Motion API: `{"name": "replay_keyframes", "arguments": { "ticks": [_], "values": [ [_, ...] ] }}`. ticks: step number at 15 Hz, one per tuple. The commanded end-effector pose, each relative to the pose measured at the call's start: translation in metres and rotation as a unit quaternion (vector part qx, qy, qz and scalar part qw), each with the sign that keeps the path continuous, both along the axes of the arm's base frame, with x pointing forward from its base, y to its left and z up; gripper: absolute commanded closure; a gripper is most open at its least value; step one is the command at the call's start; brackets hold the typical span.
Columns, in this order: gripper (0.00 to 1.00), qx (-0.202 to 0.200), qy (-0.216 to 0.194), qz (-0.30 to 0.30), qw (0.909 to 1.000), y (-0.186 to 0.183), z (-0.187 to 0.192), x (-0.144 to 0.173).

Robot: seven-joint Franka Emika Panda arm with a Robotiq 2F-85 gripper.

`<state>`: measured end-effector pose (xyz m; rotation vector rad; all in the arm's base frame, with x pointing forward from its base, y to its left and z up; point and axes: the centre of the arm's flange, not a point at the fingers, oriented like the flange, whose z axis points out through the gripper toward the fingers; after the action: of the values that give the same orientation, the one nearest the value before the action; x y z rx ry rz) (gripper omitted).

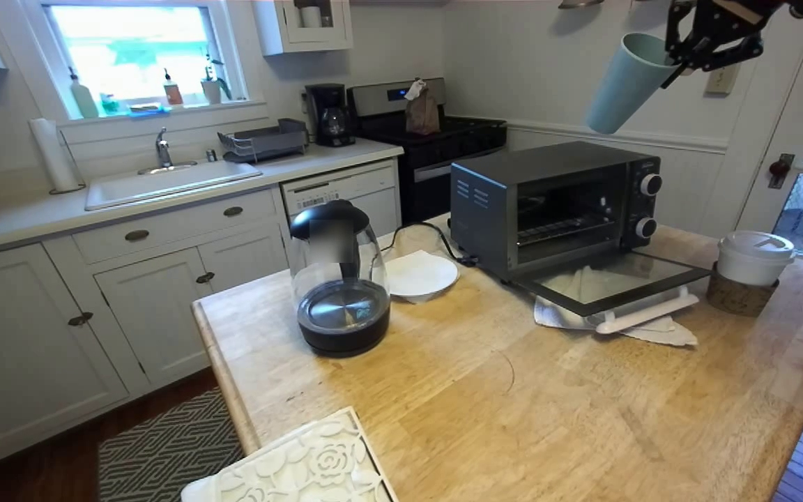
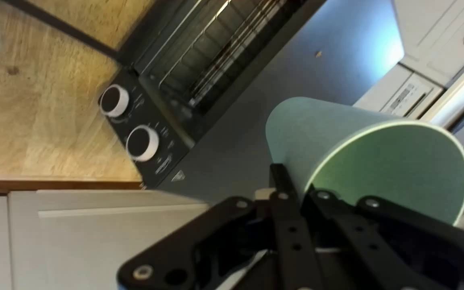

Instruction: Move the grey cup to the right

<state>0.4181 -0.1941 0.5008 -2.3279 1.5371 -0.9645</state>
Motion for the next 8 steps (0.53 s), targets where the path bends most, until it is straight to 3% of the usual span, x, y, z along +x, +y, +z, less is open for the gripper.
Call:
{"name": "replay_keyframes", "arguments": {
  "ticks": [1,5,8],
  "values": [
    [0.99,0.013,-0.020,-0.099,0.9948,-0.087,0.030,-0.015],
    [0.99,0.030,-0.028,-0.210,0.9768,-0.169,0.032,-0.042],
    [0.99,0.067,0.002,-0.274,0.9593,-0.216,0.019,-0.051]
  ]
}}
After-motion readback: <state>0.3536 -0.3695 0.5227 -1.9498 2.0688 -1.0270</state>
